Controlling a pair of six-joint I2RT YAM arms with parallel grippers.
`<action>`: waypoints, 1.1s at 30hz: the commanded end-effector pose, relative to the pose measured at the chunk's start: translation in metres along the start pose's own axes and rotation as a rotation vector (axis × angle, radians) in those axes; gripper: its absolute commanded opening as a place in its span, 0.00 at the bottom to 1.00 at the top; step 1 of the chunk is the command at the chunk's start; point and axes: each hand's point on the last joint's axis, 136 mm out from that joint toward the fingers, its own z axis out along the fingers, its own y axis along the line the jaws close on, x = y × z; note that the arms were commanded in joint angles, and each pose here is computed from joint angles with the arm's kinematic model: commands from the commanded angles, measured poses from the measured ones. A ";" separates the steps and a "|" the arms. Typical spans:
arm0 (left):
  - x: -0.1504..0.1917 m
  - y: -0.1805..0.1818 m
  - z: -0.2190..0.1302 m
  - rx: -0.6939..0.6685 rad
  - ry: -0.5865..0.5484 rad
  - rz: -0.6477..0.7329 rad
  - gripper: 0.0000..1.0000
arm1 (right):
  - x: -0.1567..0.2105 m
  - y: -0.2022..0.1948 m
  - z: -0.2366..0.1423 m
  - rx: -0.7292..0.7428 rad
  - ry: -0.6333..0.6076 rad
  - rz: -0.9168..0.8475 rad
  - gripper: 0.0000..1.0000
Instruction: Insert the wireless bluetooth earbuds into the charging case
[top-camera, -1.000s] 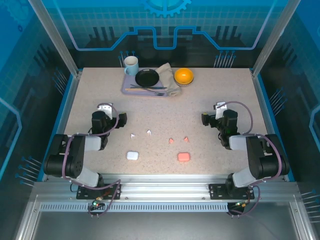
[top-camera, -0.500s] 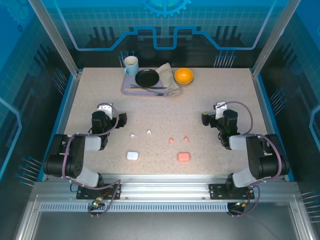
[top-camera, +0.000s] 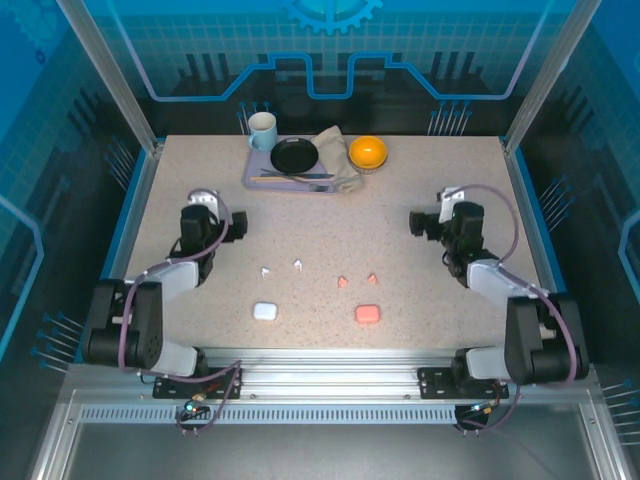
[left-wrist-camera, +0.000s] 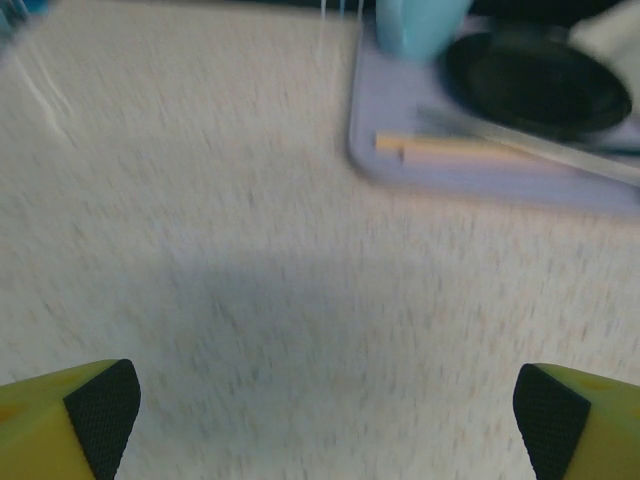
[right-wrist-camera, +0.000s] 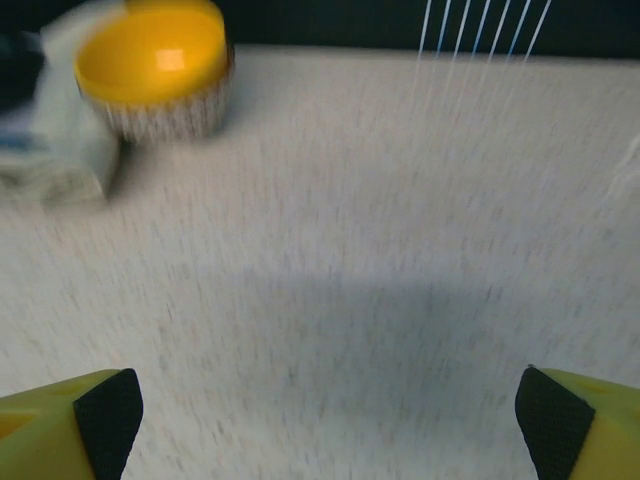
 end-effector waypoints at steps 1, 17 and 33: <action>-0.043 0.004 -0.027 -0.054 -0.010 -0.079 0.99 | -0.009 -0.018 -0.029 0.088 0.128 0.294 1.00; 0.000 -0.075 -0.107 0.189 0.420 -0.668 0.99 | 0.094 0.129 -0.112 -0.086 0.788 0.134 0.85; 0.023 -0.150 -0.109 0.296 0.582 -0.627 0.99 | 0.202 0.166 -0.137 0.099 1.025 0.005 0.86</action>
